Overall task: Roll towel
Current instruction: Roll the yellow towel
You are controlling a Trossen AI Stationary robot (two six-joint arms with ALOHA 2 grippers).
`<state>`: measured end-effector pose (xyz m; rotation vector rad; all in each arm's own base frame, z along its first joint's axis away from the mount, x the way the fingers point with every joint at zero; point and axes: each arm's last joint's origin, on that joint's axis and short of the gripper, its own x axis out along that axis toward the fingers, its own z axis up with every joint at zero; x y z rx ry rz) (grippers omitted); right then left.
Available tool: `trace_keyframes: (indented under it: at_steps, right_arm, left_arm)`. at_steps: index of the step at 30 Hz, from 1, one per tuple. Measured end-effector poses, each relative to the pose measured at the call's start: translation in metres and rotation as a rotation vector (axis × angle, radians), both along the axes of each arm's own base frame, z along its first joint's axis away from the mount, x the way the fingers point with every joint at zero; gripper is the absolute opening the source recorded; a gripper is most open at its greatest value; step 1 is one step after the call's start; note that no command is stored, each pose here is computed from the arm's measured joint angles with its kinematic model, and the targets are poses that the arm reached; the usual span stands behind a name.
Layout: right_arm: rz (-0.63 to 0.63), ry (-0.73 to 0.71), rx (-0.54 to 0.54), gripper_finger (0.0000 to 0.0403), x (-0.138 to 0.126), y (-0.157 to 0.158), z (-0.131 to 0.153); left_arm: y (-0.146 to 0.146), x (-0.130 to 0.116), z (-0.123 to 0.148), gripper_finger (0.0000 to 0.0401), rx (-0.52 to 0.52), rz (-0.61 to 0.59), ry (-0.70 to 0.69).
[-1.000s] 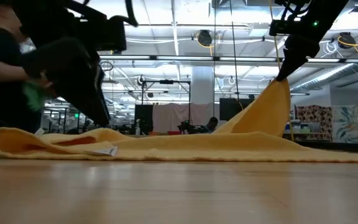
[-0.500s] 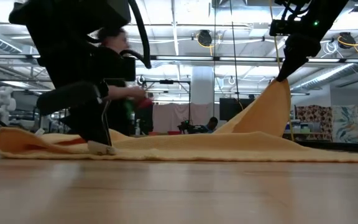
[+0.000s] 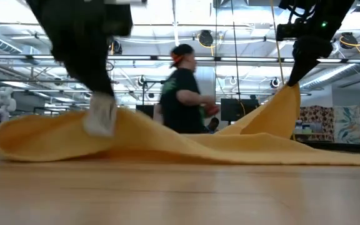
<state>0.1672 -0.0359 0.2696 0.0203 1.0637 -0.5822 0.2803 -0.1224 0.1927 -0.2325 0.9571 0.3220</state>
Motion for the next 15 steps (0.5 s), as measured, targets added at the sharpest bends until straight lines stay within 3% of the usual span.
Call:
trace_keyframes:
  at_steps: [4,9,12,15]
  right_arm:
    - [0.039,-0.004,0.058,0.0,0.0,0.009,-0.001]
    - [0.069,-0.008,0.079,0.0,0.001,0.019,-0.002]
    - [0.083,-0.009,0.081,0.0,0.001,0.022,-0.002]
    - [0.083,-0.01,0.082,0.0,0.001,0.022,-0.001]
  left_arm:
    - [-0.019,-0.009,0.018,0.0011,-0.071,-0.014,-0.088]
    - [-0.033,-0.015,0.008,0.0021,-0.045,0.022,-0.077]
    - [-0.036,-0.01,-0.01,0.0052,-0.023,0.031,-0.036]
    - [-0.04,-0.006,-0.025,0.0099,-0.074,-0.019,0.046]
